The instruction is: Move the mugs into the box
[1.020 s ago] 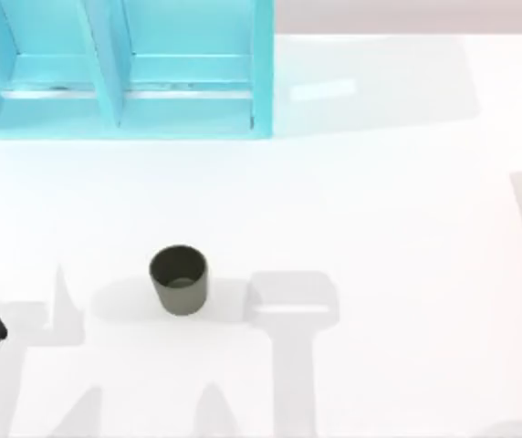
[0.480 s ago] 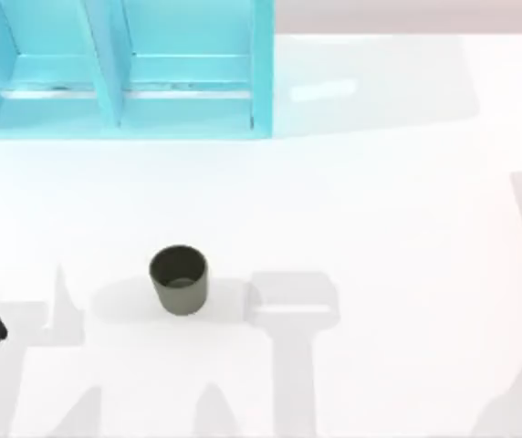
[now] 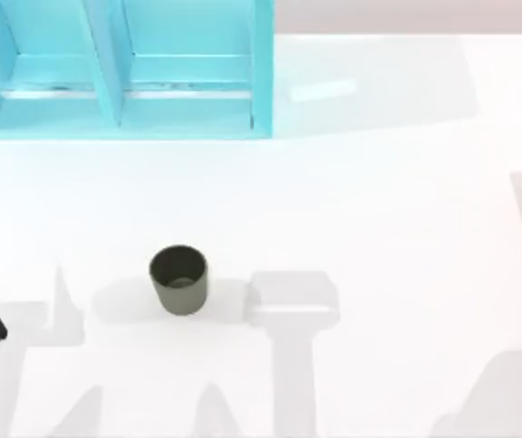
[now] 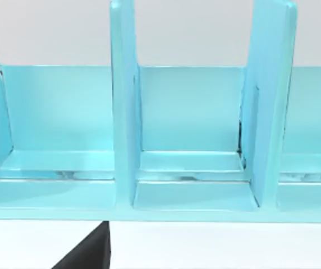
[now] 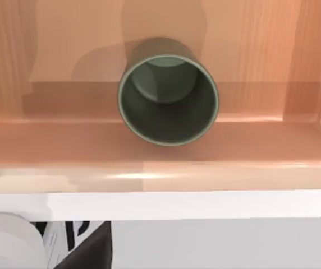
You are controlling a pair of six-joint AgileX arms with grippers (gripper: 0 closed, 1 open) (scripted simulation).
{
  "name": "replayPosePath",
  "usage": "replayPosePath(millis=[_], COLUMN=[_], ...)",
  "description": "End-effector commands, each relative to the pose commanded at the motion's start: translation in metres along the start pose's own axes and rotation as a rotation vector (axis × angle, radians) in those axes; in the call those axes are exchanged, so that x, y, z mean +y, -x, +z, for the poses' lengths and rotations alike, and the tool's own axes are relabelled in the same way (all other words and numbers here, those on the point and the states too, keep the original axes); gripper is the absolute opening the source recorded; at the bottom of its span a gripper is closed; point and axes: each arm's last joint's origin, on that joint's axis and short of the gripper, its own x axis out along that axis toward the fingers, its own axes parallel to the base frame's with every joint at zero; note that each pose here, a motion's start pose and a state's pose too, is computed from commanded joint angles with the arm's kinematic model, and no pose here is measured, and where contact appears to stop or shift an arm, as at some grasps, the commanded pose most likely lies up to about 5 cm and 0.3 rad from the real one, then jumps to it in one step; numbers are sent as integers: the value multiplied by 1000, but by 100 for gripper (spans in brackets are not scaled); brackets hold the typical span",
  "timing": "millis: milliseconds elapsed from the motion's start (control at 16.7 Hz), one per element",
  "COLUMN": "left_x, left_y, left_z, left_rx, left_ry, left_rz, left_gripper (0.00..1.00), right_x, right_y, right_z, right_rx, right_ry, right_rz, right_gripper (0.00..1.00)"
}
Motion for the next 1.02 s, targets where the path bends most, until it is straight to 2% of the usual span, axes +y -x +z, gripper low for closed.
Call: replayPosePath(millis=[240, 420, 540, 660, 840, 1020], left_x=[0, 0, 0, 0, 0, 0], left_y=[0, 0, 0, 0, 0, 0], left_z=[0, 0, 0, 0, 0, 0], left_rx=[0, 0, 0, 0, 0, 0], left_ry=[0, 0, 0, 0, 0, 0], left_rz=[0, 0, 0, 0, 0, 0], left_gripper=[100, 100, 100, 100, 100, 100], right_x=[4, 23, 50, 92, 183, 296], right_y=[2, 13, 20, 23, 19, 5], right_z=[11, 47, 83, 121, 168, 185], right_rx=[-7, -34, -53, -65, -72, -81], right_ry=[2, -2, -4, -3, 3, 12], right_rz=[-6, -25, -34, -38, -38, -35], right_gripper=[100, 100, 100, 100, 100, 100])
